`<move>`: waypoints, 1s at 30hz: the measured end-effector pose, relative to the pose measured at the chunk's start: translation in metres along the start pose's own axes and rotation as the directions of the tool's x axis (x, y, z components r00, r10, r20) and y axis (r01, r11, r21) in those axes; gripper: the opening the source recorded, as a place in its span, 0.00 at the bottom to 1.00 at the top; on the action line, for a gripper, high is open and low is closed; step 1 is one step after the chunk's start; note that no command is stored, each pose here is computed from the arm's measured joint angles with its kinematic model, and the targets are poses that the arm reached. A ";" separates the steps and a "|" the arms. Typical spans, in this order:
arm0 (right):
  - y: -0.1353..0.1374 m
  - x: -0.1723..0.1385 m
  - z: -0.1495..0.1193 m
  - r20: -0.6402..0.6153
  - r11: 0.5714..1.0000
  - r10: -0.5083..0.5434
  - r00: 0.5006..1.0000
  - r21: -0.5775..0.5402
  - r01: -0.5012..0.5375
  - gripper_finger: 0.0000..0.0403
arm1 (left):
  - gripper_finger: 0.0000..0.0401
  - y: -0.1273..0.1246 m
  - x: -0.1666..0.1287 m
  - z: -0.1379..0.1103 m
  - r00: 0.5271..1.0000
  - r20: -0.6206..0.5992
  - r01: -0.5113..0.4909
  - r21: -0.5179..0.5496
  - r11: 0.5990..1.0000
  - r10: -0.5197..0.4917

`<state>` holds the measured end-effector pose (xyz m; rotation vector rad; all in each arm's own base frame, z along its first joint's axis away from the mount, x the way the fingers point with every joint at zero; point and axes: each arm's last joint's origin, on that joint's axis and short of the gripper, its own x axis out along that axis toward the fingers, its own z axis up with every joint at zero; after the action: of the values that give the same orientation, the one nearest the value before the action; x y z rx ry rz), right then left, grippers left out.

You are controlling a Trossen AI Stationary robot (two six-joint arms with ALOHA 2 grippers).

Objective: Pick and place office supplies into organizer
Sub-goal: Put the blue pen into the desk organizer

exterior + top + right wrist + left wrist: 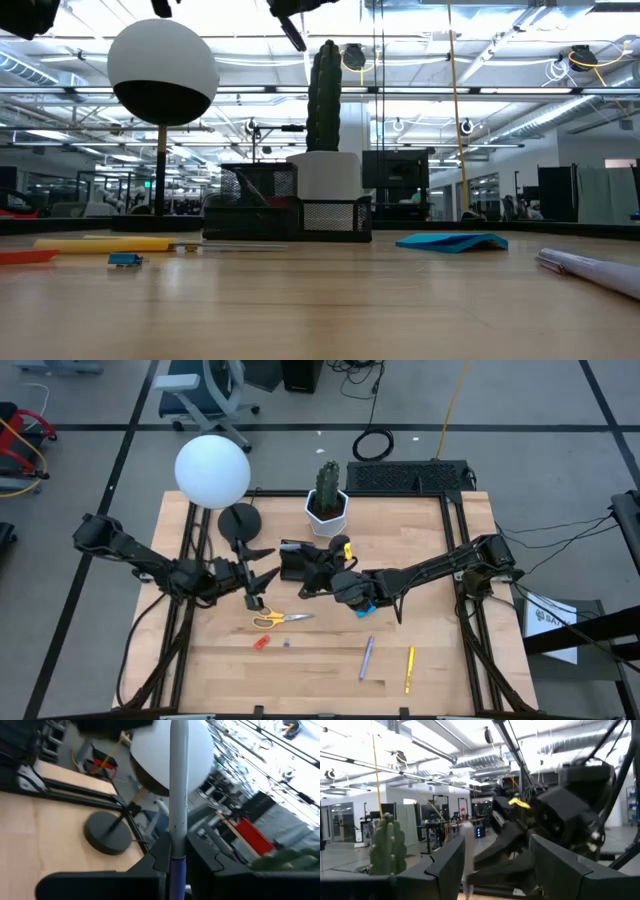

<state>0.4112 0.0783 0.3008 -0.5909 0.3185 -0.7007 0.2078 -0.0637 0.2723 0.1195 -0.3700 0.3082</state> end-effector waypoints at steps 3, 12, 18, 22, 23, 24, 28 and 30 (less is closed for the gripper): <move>0.001 -0.001 0.001 0.023 0.999 0.031 0.999 0.025 -0.031 0.06 | 0.56 -0.005 0.008 -0.004 1.000 -0.016 -0.004 0.019 1.000 0.004; 0.003 -0.004 0.002 0.026 0.999 0.034 0.999 0.015 -0.035 0.06 | 0.56 -0.010 0.016 -0.006 1.000 -0.028 -0.011 0.051 0.999 0.012; 0.006 -0.007 0.005 0.057 0.997 0.078 0.995 0.025 -0.079 0.06 | 0.56 -0.010 0.016 -0.006 0.999 -0.029 -0.013 0.053 0.999 0.015; 0.007 -0.009 0.006 0.083 0.993 0.109 0.991 0.038 -0.112 0.06 | 0.56 -0.010 0.016 -0.006 0.999 -0.030 -0.015 0.053 0.998 0.017; 0.007 -0.009 0.006 0.083 0.993 0.109 0.991 0.041 -0.113 0.06 | 0.56 -0.010 0.016 -0.006 0.999 -0.030 -0.015 0.053 0.998 0.016; 0.007 -0.009 0.006 0.082 0.993 0.108 0.991 0.042 -0.112 0.06 | 0.56 -0.010 0.016 -0.006 0.999 -0.030 -0.014 0.053 0.999 0.016; 0.007 -0.008 0.006 0.089 0.991 0.120 0.989 0.049 -0.125 0.06 | 0.56 -0.010 0.016 -0.006 0.999 -0.029 -0.014 0.052 0.999 0.016; 0.009 -0.009 0.007 0.110 0.984 0.160 0.981 0.058 -0.167 0.05 | 0.56 -0.010 0.016 -0.006 0.999 -0.029 -0.014 0.052 0.999 0.015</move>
<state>0.4124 0.0920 0.3015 -0.5290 0.2421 -0.5181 0.2274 -0.0681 0.2719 0.1633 -0.3339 0.3336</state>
